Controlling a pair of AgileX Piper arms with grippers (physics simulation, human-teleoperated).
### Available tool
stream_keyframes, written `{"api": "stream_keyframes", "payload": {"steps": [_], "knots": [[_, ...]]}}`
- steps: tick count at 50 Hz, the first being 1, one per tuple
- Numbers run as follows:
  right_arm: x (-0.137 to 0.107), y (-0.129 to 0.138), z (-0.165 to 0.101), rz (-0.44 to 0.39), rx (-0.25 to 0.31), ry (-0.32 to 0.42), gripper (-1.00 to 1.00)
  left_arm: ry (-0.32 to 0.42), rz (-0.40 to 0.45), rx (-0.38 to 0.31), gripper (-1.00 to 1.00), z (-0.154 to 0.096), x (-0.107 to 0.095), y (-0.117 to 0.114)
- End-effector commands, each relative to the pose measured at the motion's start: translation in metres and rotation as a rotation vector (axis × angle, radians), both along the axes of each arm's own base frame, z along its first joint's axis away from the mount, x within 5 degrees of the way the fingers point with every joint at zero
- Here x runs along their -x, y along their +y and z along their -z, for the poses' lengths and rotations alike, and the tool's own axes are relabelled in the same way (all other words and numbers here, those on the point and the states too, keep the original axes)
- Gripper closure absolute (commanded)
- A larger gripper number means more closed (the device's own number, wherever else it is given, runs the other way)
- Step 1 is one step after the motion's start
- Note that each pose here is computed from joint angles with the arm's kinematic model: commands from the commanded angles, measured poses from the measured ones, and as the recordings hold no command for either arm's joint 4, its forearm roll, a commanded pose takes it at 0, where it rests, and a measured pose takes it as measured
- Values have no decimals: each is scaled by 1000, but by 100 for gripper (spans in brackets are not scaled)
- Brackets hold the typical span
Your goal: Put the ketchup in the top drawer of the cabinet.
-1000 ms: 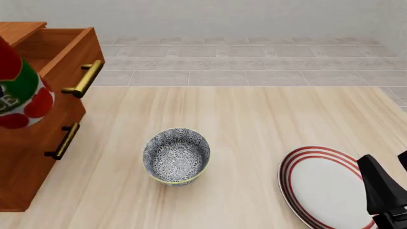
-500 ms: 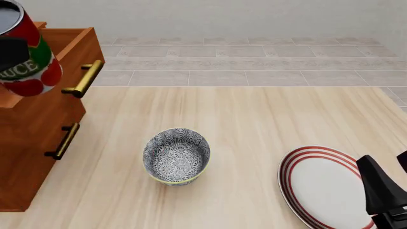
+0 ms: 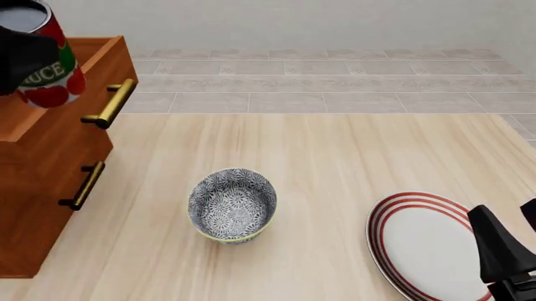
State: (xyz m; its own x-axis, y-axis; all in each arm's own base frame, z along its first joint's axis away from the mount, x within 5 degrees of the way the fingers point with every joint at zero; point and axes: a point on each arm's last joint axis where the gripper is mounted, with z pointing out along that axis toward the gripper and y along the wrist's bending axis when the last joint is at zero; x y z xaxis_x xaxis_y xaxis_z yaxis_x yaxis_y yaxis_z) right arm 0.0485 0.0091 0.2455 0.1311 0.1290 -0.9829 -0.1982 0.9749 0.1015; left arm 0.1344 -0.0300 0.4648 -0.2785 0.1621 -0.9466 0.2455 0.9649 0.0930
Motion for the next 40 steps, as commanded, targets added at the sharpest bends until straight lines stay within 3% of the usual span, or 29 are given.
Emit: {"api": "stream_keyframes", "payload": {"steps": [1, 10, 11, 19, 23, 29, 40], "knots": [[0, 0, 0, -2, 1, 3, -100, 3, -63, -16, 100, 2, -18, 7], [0, 0, 1, -2, 0, 8, -100, -13, -88, -13, 100, 2, -20, 10], [-1, 0, 2, -5, -2, 11, -100, -7, -135, 1, 100, 4, -28, 16], [0, 0, 1, -7, -3, 13, -100, -22, -176, -69, 100, 15, -38, 26], [1, 0, -1, -6, -4, 11, -100, -12, -198, -70, 100, 14, -44, 30], [1, 0, -3, -9, -3, 11, -100, 0, -202, -112, 100, 22, -43, 33], [3, 0, -9, -7, 1, 3, -100, 19, -223, -103, 100, 32, -50, 37]]}}
